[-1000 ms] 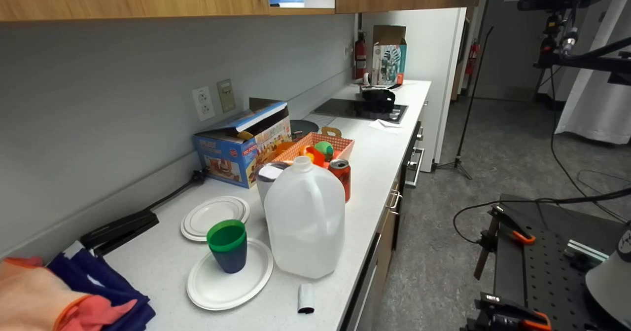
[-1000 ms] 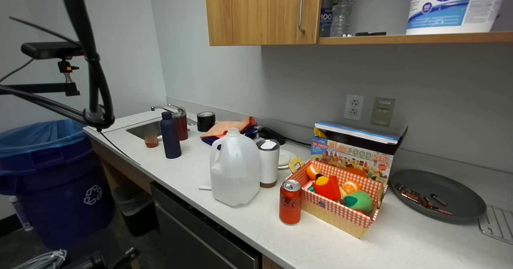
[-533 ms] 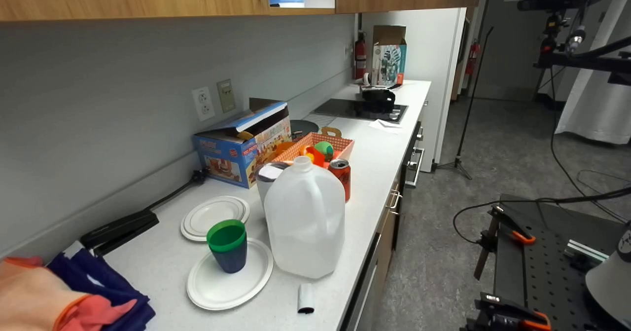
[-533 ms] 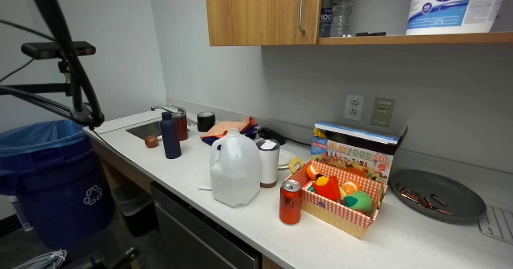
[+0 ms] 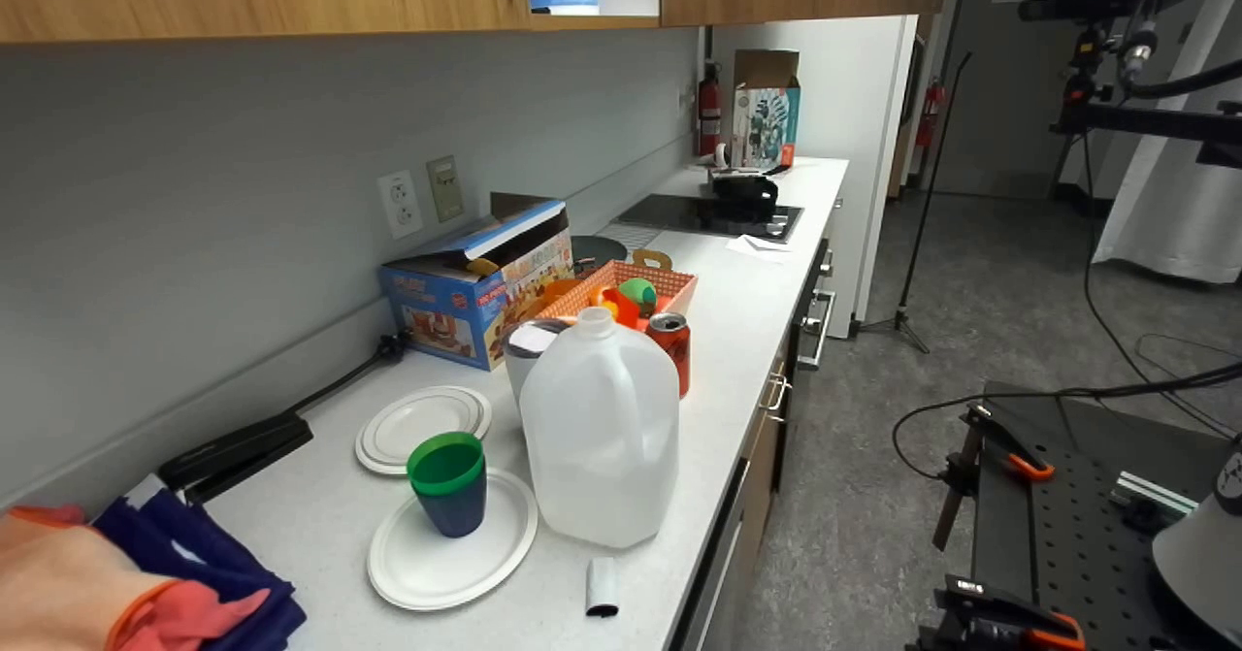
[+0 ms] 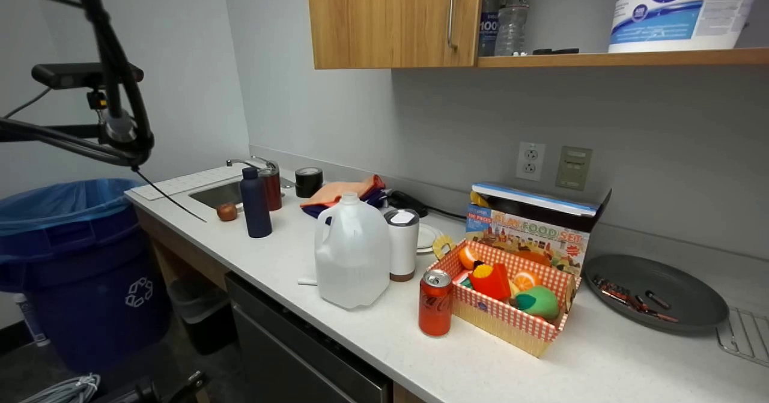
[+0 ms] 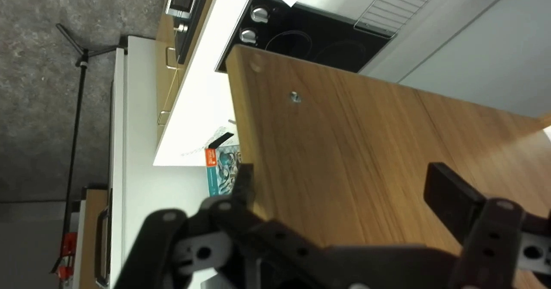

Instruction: Close the right upper cabinet door.

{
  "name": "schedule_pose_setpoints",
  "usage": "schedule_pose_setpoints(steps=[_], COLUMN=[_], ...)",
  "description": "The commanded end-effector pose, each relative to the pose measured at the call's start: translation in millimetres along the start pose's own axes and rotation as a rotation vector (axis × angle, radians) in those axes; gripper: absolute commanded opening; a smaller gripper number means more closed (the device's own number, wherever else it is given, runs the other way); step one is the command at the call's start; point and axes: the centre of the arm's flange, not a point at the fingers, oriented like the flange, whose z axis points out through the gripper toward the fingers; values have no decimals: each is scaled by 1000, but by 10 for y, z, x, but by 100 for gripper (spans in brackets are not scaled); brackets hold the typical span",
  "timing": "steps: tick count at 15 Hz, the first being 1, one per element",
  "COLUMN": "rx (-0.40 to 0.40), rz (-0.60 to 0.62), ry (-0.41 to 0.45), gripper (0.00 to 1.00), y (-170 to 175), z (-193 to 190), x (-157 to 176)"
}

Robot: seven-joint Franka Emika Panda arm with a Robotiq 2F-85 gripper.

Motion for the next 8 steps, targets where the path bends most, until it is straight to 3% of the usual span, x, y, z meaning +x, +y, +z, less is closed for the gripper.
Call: schedule_pose_setpoints(steps=[1,5,8], rx=[82,135,124], rz=[13,15,-16], ry=[-119,-184,-196], gripper=[100,100,100], y=[-36,-62,-71], z=[-76,-156,-191], x=[-2,-34,-65])
